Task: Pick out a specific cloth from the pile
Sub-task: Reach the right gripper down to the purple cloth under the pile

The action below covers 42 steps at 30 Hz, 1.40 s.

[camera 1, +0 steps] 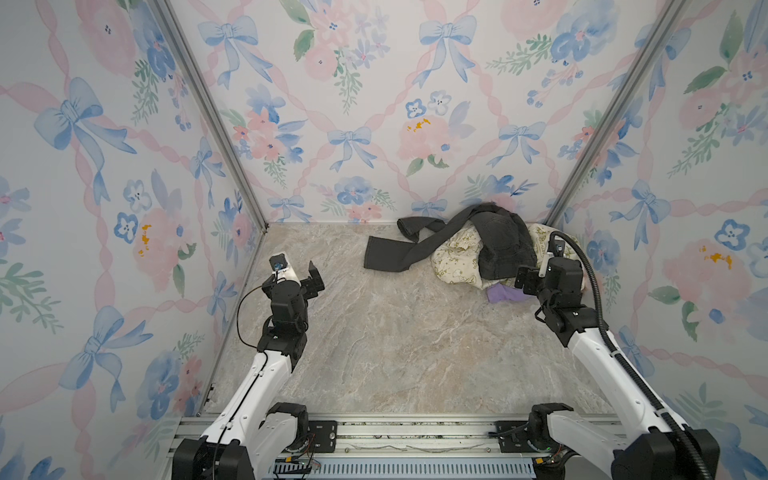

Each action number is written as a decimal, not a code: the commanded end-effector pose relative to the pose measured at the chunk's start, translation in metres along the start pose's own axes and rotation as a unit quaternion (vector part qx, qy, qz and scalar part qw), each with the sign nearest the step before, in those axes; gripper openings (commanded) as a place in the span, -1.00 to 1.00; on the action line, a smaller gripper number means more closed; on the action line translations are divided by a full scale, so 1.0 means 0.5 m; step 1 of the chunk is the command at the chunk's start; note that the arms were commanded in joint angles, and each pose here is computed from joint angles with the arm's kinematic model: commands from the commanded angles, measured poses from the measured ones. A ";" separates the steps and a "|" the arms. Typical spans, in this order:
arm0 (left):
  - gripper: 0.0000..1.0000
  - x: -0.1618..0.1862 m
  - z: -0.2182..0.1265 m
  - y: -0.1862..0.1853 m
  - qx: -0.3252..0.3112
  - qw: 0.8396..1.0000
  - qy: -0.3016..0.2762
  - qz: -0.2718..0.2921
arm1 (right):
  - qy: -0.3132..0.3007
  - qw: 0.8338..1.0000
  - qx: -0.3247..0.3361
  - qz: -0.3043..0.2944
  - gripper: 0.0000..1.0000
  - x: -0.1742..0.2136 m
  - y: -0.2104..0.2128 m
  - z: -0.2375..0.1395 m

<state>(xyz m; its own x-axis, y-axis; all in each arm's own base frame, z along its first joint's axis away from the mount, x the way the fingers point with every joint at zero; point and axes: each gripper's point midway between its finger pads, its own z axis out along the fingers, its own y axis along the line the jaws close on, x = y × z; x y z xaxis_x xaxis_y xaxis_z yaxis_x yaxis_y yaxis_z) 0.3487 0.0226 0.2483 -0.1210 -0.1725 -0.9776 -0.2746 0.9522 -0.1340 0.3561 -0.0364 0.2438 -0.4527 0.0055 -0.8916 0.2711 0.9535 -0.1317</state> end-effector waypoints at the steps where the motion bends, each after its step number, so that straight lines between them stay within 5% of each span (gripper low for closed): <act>1: 0.96 0.003 -0.022 -0.011 0.020 0.999 0.034 -0.029 | 0.088 0.996 0.022 -0.007 0.94 0.059 -0.034 -0.008; 7: 0.96 -0.014 -0.037 -0.019 0.032 0.997 0.042 -0.051 | 0.089 0.988 -0.050 0.118 0.94 0.046 -0.021 -0.003; 12: 0.96 -0.016 -0.048 -0.076 0.112 0.991 0.062 -0.049 | 0.118 0.958 -0.103 0.239 0.98 0.068 0.001 0.028; 22: 0.96 -0.022 -0.054 -0.086 0.118 0.983 0.087 -0.110 | 0.189 0.897 -0.131 0.378 0.77 0.134 0.057 0.097; 35: 0.91 -0.017 -0.042 -0.119 0.140 0.969 0.125 -0.158 | 0.288 0.820 -0.083 0.487 0.19 0.239 0.092 0.189; 42: 0.89 -0.017 -0.042 -0.124 0.142 0.966 0.132 -0.170 | 0.307 0.803 -0.069 0.506 0.00 0.276 0.114 0.225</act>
<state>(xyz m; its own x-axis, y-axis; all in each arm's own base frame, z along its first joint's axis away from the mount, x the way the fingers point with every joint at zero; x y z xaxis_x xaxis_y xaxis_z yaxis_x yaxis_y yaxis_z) 0.3464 -0.0348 0.2600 -0.3181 -0.4915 -0.8107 -0.0910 0.8670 -0.4900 0.3926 -0.0190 0.0642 -0.4305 0.8900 -0.1505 0.6817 0.4299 0.5920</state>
